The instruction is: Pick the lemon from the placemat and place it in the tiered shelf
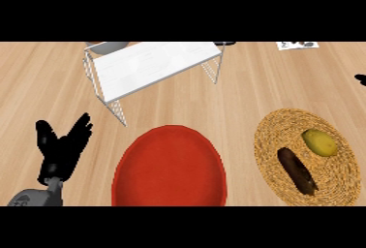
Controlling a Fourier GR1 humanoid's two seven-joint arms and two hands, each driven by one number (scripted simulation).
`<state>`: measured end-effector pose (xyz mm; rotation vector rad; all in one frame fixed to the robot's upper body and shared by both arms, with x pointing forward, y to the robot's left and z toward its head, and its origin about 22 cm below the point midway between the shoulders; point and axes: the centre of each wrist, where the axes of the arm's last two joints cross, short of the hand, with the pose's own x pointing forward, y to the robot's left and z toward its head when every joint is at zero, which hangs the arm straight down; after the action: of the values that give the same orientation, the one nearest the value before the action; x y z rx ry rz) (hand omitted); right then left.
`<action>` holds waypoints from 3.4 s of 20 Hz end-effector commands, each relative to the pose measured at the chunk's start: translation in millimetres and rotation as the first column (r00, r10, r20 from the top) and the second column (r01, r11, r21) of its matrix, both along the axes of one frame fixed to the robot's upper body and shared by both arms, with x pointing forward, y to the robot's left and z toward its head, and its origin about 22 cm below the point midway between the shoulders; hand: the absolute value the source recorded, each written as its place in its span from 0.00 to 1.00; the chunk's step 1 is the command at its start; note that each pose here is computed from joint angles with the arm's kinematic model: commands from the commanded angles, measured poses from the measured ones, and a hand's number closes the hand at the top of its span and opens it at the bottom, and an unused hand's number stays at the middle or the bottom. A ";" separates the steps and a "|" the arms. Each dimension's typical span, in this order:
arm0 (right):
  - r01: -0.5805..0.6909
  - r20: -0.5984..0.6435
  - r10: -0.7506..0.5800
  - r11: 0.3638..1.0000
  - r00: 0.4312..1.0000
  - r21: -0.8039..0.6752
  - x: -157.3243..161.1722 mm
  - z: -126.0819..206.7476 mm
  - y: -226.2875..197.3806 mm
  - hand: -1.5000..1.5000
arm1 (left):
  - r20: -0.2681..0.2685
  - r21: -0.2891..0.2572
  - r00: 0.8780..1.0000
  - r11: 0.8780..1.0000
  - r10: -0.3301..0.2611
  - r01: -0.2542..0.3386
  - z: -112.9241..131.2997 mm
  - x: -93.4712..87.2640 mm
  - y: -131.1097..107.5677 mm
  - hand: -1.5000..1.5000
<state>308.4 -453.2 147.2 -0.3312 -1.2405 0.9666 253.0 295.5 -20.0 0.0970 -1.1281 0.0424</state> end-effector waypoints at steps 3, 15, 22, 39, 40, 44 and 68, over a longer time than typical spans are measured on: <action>-0.026 -0.058 0.020 0.994 0.998 -0.108 5.7 -13.2 32.6 0.00 | -0.027 -0.007 1.000 1.000 0.004 -0.004 -8.2 -12.5 6.4 0.50; 0.040 -0.052 -0.053 0.973 0.997 -0.226 -19.0 -49.4 43.3 0.00 | -0.024 -0.012 1.000 1.000 0.000 0.000 -7.9 -5.2 4.1 0.50; 0.041 -0.063 -0.059 0.965 0.996 -0.260 -24.5 -56.2 51.3 0.00 | -0.021 -0.001 1.000 1.000 0.009 -0.009 -11.0 -12.0 -7.2 0.50; 0.118 0.014 -0.118 0.951 0.993 -0.285 1.8 -112.9 62.6 0.00 | 0.006 0.003 1.000 1.000 0.004 -0.004 -12.1 2.9 -17.0 0.50; 0.117 0.025 -0.114 0.955 0.993 -0.271 2.7 -111.3 59.0 0.00 | 0.002 -0.009 1.000 1.000 0.011 -0.011 -10.9 -24.4 4.2 0.50; 0.092 0.023 -0.089 0.959 0.996 -0.270 -2.1 -137.8 70.7 0.00 | -0.021 -0.006 1.000 1.000 0.002 -0.002 -2.8 -9.0 -4.9 0.50; -0.511 0.027 0.522 0.843 0.853 -0.169 3.3 -145.9 356.2 1.00 | -0.003 0.013 0.998 0.998 -0.068 0.068 3.7 2.8 -15.2 0.50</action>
<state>330.2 -204.1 -3.1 -0.3079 -1.2689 1.4769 252.6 286.7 -19.1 0.0752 -1.1397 0.0081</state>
